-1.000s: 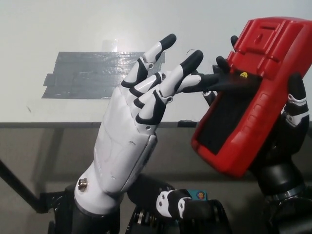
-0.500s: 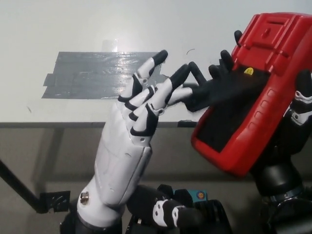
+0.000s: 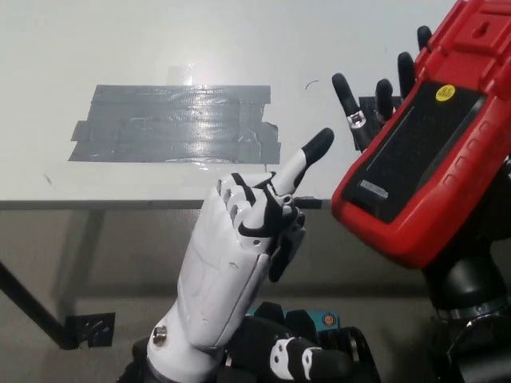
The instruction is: The robot first picks the multimeter with right hand and then unfolds the black stand on the back of it using left hand
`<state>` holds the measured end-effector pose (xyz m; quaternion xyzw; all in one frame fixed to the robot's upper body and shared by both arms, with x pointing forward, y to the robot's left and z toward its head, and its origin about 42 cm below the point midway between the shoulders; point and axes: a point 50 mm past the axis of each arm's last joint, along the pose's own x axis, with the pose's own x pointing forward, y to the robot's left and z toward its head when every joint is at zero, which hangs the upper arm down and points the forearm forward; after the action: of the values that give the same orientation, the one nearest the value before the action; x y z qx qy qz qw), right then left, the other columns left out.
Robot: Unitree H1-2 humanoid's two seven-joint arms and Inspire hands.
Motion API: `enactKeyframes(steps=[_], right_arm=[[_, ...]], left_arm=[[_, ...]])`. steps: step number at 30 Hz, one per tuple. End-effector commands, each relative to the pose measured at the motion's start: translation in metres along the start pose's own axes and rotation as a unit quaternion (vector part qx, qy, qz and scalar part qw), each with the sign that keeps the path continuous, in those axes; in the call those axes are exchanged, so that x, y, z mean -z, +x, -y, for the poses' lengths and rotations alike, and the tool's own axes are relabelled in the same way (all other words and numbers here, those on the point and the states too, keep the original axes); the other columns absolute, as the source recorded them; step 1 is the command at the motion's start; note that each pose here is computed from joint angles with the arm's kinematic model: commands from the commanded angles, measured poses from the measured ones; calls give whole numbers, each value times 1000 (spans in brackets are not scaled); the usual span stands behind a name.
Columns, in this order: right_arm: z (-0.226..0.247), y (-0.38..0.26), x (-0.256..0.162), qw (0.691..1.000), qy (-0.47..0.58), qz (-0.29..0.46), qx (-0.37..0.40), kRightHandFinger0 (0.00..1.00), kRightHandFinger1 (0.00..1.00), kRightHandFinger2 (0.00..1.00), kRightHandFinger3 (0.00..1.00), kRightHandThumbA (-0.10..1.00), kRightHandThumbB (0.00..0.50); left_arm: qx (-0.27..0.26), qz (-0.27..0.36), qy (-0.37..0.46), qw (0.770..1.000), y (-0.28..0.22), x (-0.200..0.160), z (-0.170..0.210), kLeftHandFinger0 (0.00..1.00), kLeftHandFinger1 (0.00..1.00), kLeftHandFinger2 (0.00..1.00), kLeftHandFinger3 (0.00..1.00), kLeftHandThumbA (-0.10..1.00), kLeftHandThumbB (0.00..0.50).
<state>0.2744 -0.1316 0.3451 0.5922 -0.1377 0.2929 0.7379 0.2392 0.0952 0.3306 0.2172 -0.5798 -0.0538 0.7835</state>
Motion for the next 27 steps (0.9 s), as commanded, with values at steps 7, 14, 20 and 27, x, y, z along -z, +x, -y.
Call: enactKeyframes(steps=[7,14,20,27], right_arm=[[-12,10,-13,999,2,34,-27,1000,572,0,393,-100,187],[15,35,-40,991,-110,57,46,1000,640,150,694,-100,155],[48,80,-74,974,-205,59,72,908,621,376,693,-100,159],[99,138,-115,903,-395,68,152,1000,613,69,333,-100,208]], left_arm=[[-32,18,-17,999,1,-2,-15,727,0,0,1000,1000,304],[-11,-76,-137,988,-25,9,-35,1000,4,0,1000,1000,299],[16,-64,57,996,-63,16,-50,1000,500,428,1000,1000,295],[67,-112,101,986,-111,21,-57,1000,1000,1000,1000,1000,266]])
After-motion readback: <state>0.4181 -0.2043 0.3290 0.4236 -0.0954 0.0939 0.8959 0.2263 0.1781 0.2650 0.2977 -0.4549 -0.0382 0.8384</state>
